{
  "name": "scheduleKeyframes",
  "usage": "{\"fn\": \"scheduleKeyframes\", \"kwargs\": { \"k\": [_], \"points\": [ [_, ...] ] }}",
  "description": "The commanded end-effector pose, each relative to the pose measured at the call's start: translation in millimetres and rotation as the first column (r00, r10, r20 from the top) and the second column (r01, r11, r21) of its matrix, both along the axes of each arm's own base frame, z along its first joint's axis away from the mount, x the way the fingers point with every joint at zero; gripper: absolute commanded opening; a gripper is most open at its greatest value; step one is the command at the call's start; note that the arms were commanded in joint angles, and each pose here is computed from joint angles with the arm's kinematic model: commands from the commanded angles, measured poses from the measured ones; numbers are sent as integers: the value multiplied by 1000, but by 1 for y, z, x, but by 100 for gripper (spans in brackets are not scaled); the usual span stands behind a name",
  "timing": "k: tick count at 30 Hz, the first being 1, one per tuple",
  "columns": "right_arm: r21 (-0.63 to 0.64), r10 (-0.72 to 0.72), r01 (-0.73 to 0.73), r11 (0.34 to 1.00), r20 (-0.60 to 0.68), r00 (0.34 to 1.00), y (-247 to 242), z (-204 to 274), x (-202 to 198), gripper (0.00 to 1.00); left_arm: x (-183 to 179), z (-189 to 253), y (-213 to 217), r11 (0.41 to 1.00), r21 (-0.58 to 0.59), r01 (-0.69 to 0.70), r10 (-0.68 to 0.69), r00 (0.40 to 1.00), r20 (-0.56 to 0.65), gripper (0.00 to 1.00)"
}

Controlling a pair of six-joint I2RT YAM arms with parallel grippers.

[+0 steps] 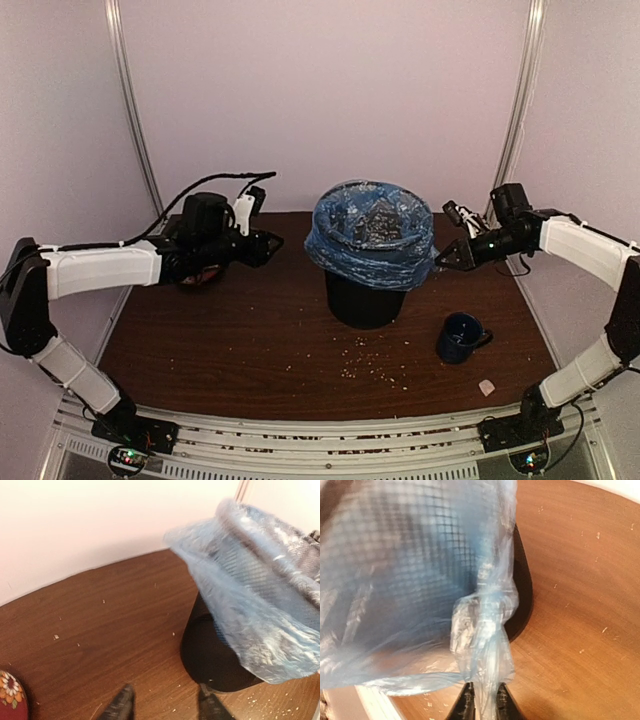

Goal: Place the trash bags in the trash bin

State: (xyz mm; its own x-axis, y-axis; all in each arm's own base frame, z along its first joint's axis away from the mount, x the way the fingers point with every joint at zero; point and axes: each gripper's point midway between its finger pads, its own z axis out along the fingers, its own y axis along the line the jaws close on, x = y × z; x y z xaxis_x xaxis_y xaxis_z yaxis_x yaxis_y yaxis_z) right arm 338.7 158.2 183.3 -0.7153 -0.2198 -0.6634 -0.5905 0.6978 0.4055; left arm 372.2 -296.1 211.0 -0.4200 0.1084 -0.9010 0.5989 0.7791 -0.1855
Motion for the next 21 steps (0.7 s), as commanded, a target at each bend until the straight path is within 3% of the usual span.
{"fn": "scheduleKeyframes", "kwargs": {
  "k": [1,4,8,13,21],
  "points": [
    [-94,9,-9,996,0,1000,-13,-12,4,29,-16,29,0,989,-141,33,-28,999,44,52],
    [-77,29,-28,997,3,1000,-17,2,0,43,-27,43,-8,970,-225,88,-82,996,34,60],
    [-41,-31,36,998,129,991,-24,43,16,50,-37,53,-24,932,-320,173,-177,984,18,66],
    [31,-45,39,999,227,973,-17,74,35,60,-31,61,-36,892,-412,187,-197,980,17,69],
    [29,-76,72,997,187,979,-15,56,82,63,-19,48,-61,849,-474,233,-273,962,-17,66]
  ]
}}
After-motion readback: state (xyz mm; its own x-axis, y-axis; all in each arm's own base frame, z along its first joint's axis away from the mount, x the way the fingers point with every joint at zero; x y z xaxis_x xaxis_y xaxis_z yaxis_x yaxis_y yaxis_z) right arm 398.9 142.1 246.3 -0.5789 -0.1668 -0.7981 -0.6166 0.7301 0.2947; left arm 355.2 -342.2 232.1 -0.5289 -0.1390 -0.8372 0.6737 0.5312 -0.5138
